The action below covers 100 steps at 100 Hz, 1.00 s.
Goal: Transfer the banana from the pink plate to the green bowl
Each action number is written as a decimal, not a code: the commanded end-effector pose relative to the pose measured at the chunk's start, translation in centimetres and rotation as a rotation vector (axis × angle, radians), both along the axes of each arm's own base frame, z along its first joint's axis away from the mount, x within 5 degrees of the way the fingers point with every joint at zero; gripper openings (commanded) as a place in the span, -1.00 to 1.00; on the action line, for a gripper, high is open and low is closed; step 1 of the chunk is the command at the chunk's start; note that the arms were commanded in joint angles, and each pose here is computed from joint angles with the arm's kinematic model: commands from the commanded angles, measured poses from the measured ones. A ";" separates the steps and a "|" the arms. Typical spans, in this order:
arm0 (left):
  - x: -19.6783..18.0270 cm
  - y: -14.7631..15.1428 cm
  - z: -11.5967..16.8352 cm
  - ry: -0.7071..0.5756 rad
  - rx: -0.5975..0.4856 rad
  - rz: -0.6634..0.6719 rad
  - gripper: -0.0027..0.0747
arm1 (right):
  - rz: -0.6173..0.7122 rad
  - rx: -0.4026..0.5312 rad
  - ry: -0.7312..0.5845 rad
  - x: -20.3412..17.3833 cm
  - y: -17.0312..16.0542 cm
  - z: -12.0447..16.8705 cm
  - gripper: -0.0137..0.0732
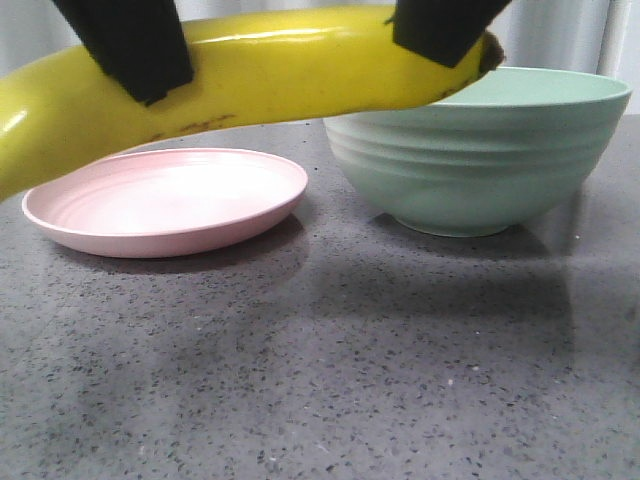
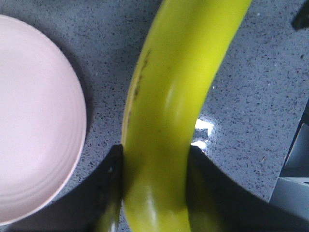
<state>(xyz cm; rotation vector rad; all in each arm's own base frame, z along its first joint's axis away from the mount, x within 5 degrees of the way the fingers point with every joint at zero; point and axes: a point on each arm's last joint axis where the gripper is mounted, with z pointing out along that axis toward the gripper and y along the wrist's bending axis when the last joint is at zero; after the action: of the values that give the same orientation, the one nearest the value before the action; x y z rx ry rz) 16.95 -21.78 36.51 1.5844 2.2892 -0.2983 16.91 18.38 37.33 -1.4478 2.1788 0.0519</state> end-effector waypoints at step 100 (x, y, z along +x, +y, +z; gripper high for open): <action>-2.4 0.9 3.3 0.010 -0.162 -0.069 -0.65 | 0.008 0.013 -0.110 0.4 -0.3 1.6 -0.87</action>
<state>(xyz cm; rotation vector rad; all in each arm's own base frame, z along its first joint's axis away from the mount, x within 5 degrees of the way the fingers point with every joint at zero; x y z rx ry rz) 15.77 -21.29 38.11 1.6137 2.1796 -0.3936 17.08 18.56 37.21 -1.4999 2.1400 0.0042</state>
